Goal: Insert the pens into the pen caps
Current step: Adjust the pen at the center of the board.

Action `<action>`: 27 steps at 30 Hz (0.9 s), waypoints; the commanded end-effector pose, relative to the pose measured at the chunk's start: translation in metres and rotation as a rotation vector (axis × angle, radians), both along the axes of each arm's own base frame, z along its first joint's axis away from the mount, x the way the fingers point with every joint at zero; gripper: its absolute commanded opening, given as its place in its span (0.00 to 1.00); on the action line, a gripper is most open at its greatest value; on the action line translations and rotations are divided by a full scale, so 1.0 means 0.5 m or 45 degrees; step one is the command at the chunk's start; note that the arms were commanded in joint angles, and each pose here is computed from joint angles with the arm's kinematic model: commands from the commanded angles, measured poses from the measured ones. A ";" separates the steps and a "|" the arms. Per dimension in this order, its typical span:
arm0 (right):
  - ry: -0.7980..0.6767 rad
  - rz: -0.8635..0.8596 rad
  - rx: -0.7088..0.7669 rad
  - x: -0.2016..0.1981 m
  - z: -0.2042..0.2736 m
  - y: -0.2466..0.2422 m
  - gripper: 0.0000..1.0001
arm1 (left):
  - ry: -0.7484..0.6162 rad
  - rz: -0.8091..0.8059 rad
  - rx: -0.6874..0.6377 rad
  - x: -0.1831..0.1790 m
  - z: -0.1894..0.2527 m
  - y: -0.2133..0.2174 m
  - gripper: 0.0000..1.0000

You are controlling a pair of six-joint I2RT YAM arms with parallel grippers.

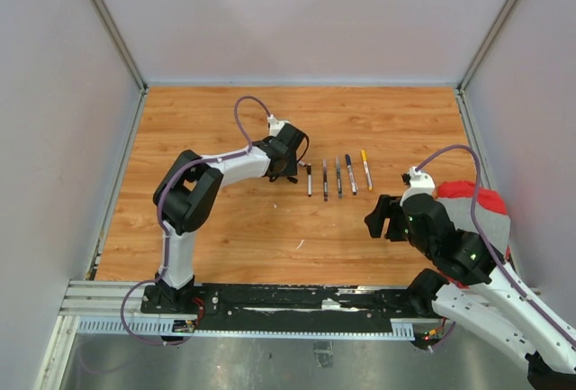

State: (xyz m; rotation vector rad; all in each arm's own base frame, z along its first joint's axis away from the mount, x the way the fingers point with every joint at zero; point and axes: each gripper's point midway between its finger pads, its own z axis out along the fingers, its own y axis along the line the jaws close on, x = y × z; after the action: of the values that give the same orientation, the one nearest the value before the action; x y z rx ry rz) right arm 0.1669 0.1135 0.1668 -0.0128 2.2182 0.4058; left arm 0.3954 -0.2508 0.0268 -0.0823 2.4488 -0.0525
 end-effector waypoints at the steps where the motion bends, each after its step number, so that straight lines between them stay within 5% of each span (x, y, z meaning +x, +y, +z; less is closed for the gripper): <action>1: 0.015 -0.012 -0.023 -0.006 -0.011 -0.013 0.70 | -0.064 0.024 -0.066 0.024 0.027 -0.016 0.53; 11: 0.021 -0.019 -0.036 -0.009 -0.018 -0.019 0.71 | -0.235 0.017 -0.122 0.133 0.129 -0.080 0.54; 27: 0.066 0.008 -0.049 -0.018 -0.041 -0.015 0.72 | -0.465 -0.273 -0.201 0.295 0.111 -0.228 0.55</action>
State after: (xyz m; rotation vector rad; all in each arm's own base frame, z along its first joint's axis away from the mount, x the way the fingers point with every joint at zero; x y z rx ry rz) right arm 0.1619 0.1091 0.1583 -0.0202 2.2403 0.3892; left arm 0.5208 -0.3434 0.0552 0.0293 2.2104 -0.2298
